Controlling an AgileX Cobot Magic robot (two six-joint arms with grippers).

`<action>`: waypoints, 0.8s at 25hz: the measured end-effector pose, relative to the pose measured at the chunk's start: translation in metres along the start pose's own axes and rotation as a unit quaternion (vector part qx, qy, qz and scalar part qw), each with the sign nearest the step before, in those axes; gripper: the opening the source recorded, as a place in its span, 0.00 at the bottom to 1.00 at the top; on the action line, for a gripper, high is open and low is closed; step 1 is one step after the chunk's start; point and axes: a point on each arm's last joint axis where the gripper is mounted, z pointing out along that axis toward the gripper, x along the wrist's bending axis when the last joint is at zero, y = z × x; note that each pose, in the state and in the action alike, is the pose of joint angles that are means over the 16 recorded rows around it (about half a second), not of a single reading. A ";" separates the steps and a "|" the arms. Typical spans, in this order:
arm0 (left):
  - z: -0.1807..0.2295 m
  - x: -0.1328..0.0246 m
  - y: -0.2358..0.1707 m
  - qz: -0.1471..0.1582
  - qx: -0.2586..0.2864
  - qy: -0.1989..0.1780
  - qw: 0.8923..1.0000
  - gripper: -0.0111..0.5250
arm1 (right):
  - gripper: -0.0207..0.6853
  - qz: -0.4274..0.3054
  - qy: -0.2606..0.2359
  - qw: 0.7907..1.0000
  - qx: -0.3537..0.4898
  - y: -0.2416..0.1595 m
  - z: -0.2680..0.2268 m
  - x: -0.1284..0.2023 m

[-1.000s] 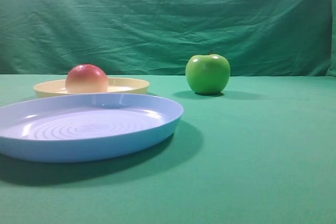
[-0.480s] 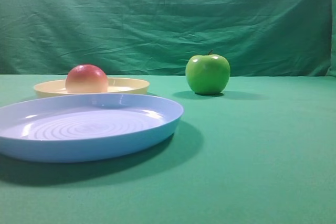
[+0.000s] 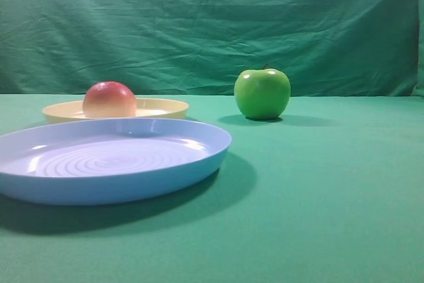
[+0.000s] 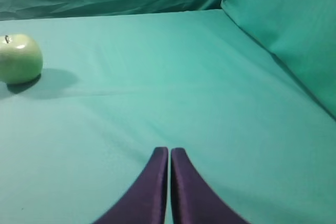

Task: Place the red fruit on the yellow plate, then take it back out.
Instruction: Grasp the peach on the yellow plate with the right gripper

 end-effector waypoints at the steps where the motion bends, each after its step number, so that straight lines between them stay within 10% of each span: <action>1: 0.000 0.000 0.000 0.000 0.000 0.000 1.000 0.02 | 0.03 0.002 0.000 1.000 0.004 -0.002 0.001 0.000; 20: 0.000 0.000 0.000 0.000 0.000 0.000 1.000 0.02 | 0.03 0.009 0.003 1.000 -0.010 -0.002 0.002 0.001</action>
